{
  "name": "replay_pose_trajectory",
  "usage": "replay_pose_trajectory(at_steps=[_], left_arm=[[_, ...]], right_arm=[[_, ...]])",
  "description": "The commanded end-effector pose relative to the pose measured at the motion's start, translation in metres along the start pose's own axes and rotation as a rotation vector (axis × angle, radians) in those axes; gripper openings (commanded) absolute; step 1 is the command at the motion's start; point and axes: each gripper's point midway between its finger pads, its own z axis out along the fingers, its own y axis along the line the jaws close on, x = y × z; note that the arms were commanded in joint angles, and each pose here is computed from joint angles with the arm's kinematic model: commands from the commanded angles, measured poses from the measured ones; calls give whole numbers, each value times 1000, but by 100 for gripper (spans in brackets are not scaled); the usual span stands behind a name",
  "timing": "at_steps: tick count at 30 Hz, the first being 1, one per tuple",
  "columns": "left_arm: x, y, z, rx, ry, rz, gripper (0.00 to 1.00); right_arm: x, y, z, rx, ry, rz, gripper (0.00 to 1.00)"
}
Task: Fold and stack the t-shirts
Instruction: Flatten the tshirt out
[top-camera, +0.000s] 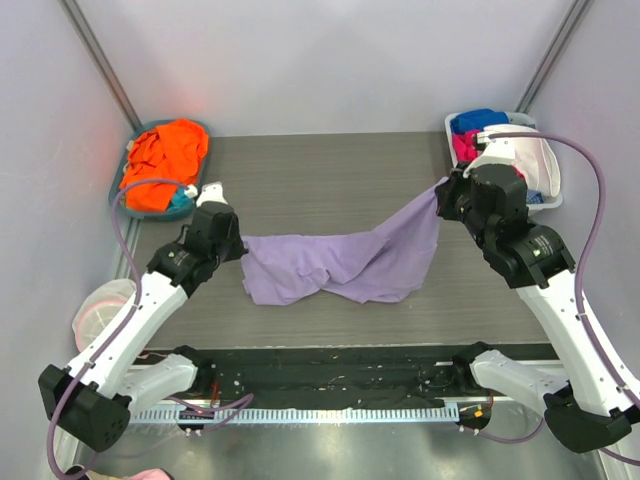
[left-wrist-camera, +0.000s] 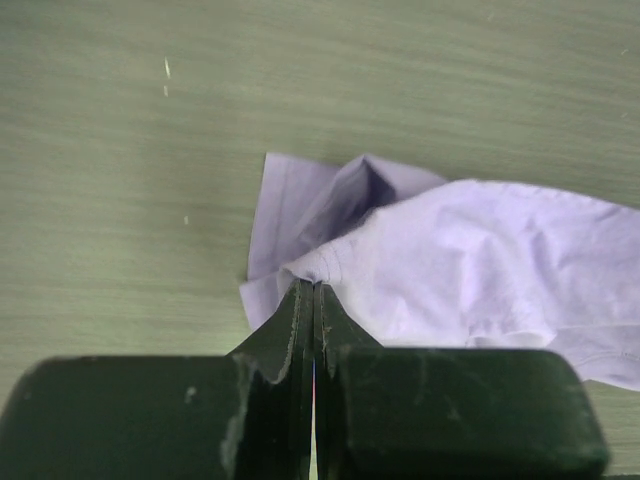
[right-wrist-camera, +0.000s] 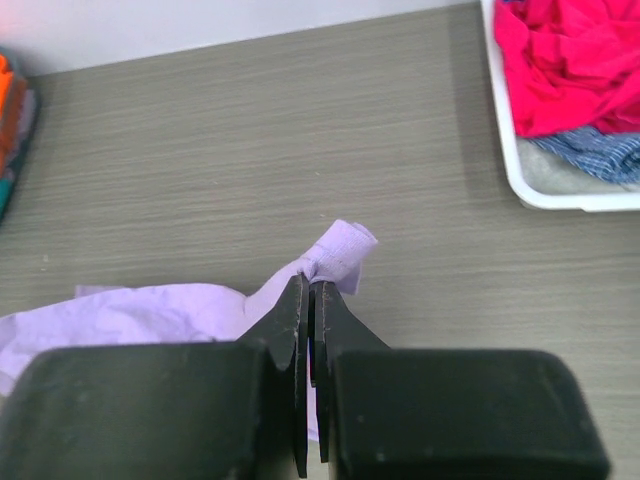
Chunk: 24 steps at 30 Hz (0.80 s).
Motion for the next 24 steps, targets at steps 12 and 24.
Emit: replay_pose_trajectory(at_steps=[12,24], left_arm=[[128,50,1,-91,196,-275,0],[127,53,11,-129,197,-255,10]], right_arm=[[5,-69,-11,398,-16,35,1],[21,-64,-3,374,38,40,1]])
